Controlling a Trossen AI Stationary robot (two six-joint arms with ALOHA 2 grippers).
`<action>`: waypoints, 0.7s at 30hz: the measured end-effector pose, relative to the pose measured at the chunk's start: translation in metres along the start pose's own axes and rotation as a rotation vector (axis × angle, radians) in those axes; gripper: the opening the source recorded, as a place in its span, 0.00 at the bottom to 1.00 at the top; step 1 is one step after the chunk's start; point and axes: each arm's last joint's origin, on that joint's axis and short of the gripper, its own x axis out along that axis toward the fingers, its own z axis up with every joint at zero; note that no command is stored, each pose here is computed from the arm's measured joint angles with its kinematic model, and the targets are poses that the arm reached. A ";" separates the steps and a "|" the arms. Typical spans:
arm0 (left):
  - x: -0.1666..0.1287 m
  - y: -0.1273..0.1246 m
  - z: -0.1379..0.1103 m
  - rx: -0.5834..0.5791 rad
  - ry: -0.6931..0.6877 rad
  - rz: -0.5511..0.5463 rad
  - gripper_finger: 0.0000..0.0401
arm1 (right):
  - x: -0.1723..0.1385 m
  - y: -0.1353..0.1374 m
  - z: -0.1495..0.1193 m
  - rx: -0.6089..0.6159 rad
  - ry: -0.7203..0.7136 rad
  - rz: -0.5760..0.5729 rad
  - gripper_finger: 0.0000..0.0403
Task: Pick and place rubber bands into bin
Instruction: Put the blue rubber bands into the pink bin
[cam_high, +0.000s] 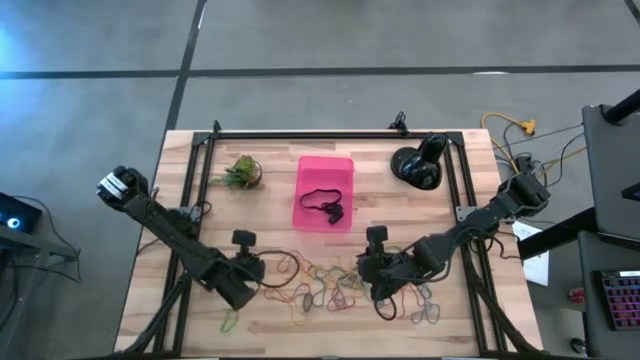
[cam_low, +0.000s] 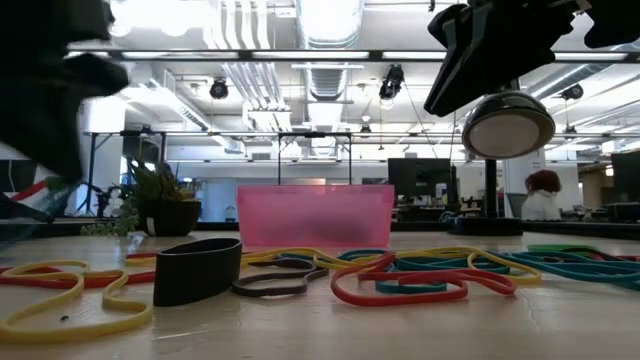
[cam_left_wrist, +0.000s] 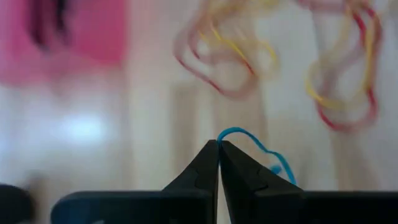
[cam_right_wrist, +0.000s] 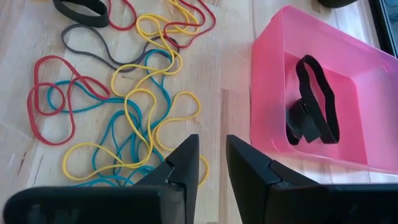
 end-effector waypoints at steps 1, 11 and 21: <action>-0.002 0.001 0.003 0.016 -0.030 0.034 0.00 | 0.000 0.000 0.000 0.000 0.000 0.000 0.19; -0.021 0.014 0.030 0.146 -0.271 0.479 0.00 | 0.000 0.000 0.000 0.000 0.000 0.000 0.16; -0.029 0.047 0.068 0.146 -0.282 0.710 0.00 | 0.000 0.000 0.000 -0.004 0.000 -0.001 0.16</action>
